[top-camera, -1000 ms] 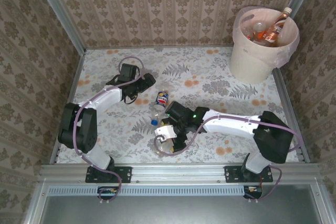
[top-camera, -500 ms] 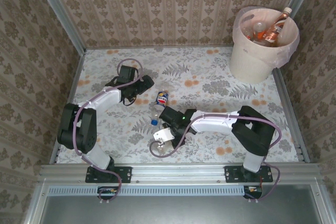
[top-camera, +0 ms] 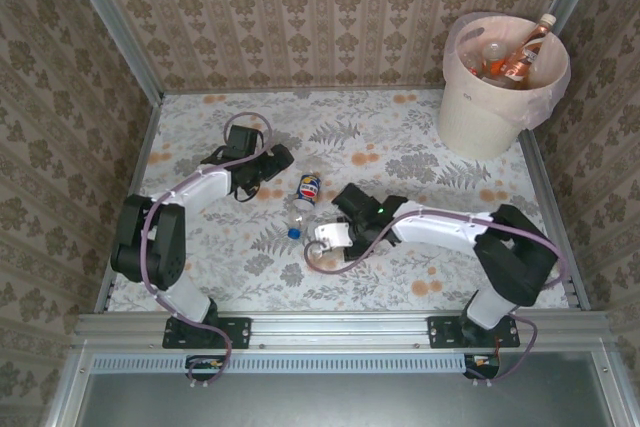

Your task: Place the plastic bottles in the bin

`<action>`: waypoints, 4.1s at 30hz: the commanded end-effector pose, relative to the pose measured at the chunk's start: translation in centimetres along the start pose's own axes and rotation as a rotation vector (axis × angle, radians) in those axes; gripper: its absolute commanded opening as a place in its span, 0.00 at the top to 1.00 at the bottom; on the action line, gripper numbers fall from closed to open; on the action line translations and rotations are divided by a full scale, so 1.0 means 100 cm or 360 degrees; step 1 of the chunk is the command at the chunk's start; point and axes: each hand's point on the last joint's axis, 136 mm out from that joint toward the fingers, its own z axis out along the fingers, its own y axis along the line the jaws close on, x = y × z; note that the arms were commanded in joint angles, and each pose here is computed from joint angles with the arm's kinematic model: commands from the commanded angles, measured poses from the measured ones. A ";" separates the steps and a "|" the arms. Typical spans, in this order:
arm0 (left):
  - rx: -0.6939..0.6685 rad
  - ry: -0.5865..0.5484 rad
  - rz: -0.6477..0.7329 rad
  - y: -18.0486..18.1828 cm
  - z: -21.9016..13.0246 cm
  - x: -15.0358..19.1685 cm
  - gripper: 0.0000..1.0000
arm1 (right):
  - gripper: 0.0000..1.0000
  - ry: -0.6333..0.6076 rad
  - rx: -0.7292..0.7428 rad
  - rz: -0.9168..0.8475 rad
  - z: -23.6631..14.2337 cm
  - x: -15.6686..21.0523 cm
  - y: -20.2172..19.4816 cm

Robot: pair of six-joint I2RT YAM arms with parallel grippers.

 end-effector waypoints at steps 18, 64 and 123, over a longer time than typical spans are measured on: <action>0.0108 0.0043 0.0001 -0.022 0.009 -0.001 0.00 | 0.66 -0.1211 0.1312 0.1480 -0.255 0.046 -0.210; 0.0052 0.0064 -0.0009 -0.012 0.016 0.006 0.00 | 0.47 0.0005 0.1868 0.2233 -0.296 0.323 -0.342; -0.0182 0.0229 0.0765 -0.035 0.002 0.054 0.00 | 0.00 -0.0660 0.1831 0.2390 -0.360 0.260 -0.313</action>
